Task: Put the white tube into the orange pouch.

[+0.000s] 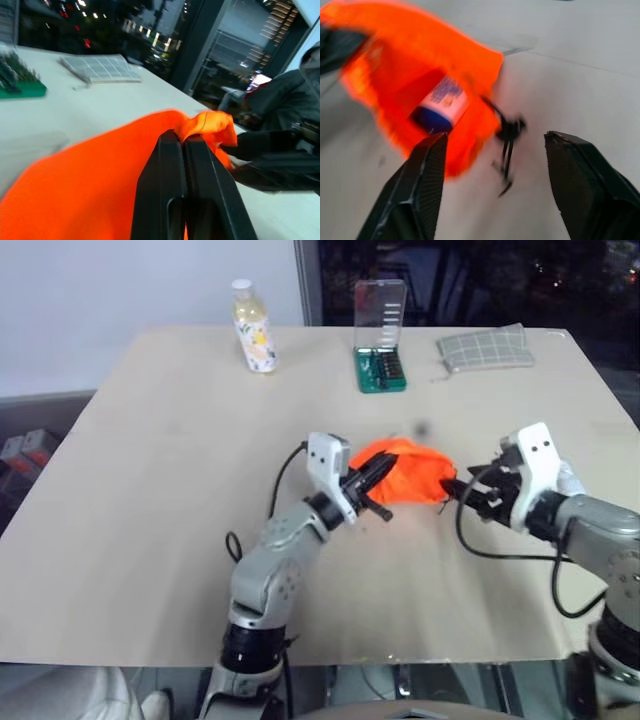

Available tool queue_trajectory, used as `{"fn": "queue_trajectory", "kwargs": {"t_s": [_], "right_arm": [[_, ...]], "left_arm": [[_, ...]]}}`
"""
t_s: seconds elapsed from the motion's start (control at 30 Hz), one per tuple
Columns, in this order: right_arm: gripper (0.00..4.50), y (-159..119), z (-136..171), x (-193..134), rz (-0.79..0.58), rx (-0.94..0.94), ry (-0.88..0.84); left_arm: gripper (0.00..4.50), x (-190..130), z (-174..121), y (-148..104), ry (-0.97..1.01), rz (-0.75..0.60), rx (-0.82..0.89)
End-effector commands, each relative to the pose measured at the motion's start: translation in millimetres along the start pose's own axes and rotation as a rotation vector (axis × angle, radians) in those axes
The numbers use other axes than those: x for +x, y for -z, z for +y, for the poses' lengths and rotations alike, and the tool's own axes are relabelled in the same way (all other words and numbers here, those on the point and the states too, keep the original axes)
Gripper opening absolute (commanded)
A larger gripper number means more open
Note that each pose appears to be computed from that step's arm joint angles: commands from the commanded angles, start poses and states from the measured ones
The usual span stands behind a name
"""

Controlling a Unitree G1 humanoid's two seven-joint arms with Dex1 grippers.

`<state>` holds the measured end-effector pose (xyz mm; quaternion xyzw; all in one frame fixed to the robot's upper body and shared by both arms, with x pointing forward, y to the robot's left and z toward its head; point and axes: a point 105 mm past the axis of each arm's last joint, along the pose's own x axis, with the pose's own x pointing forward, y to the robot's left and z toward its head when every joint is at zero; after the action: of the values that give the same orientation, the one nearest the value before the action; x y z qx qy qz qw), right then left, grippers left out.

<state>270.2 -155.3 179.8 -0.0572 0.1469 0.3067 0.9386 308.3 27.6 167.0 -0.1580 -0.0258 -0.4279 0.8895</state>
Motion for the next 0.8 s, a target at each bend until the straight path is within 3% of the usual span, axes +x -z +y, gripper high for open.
{"fn": "queue_trajectory", "kwargs": {"t_s": [0.03,0.3,0.6,0.77,0.8], "right_arm": [[2.87,-5.0,9.5,-19.2,-0.05,-0.099,-0.064],[2.87,39.0,-118.8,-64.1,-0.002,0.004,0.58],[2.87,87.0,-160.7,-77.1,0.043,0.102,0.678],[4.44,102.2,-175.0,-75.1,0.101,0.065,0.674],[4.44,103.0,-177.6,-74.8,0.107,0.055,0.672]], "left_arm": [[0.0,3.4,-4.3,-6.2,0.077,-0.008,-0.033],[0.0,6.1,-4.0,-2.4,0.109,0.03,-0.017],[0.0,11.1,-6.9,-2.4,0.099,0.011,-0.02],[0.0,11.1,-8.1,-1.0,0.094,0.006,-0.017],[0.0,11.1,-8.1,-1.1,0.093,0.005,-0.017]]}}
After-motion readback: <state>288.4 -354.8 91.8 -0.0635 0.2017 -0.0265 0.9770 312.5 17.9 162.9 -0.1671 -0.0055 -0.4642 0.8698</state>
